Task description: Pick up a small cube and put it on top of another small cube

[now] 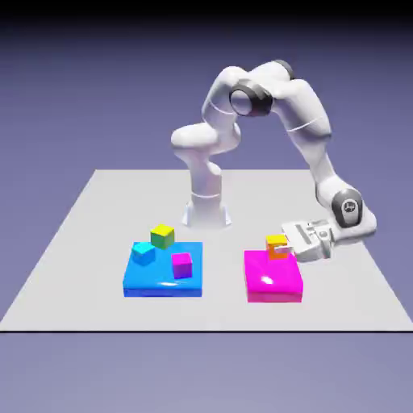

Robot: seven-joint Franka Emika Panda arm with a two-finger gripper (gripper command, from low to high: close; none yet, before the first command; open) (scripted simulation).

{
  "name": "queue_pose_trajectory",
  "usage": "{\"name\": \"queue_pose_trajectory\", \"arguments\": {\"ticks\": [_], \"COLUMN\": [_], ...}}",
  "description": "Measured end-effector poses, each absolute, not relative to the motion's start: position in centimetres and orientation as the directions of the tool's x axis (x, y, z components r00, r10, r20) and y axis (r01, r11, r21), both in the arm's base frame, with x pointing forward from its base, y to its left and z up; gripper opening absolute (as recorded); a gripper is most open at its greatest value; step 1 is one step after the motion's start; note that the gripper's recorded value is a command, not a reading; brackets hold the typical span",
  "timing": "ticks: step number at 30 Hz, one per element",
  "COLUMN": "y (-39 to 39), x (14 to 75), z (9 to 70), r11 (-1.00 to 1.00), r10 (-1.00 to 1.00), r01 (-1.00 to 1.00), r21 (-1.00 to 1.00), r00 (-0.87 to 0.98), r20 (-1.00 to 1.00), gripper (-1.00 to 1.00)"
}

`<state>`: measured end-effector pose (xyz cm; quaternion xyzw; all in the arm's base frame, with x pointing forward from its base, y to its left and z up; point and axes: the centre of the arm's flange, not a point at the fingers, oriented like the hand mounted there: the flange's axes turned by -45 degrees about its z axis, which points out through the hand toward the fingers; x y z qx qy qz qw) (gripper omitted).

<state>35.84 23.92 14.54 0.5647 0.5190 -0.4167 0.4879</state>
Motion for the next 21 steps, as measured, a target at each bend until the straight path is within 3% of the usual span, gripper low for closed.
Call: {"name": "queue_pose_trajectory", "arguments": {"ticks": [7,17,18,21], "y": [8.4,-7.7,-9.2,-7.5], "x": [38.3,34.5,34.1,34.6], "z": [16.3,16.1,15.3,16.2], "r11": [-0.088,-0.204,-0.204,-0.201], "r10": [0.136,0.129,0.130,0.129], "r01": [0.994,0.979,0.979,0.979], "r21": [0.068,0.001,0.000,0.002], "r00": [0.079,0.028,0.027,0.028], "r20": [-0.988,-0.991,-0.991,-0.991], "gripper": [-1.00,-1.00,1.00,1.00]}}
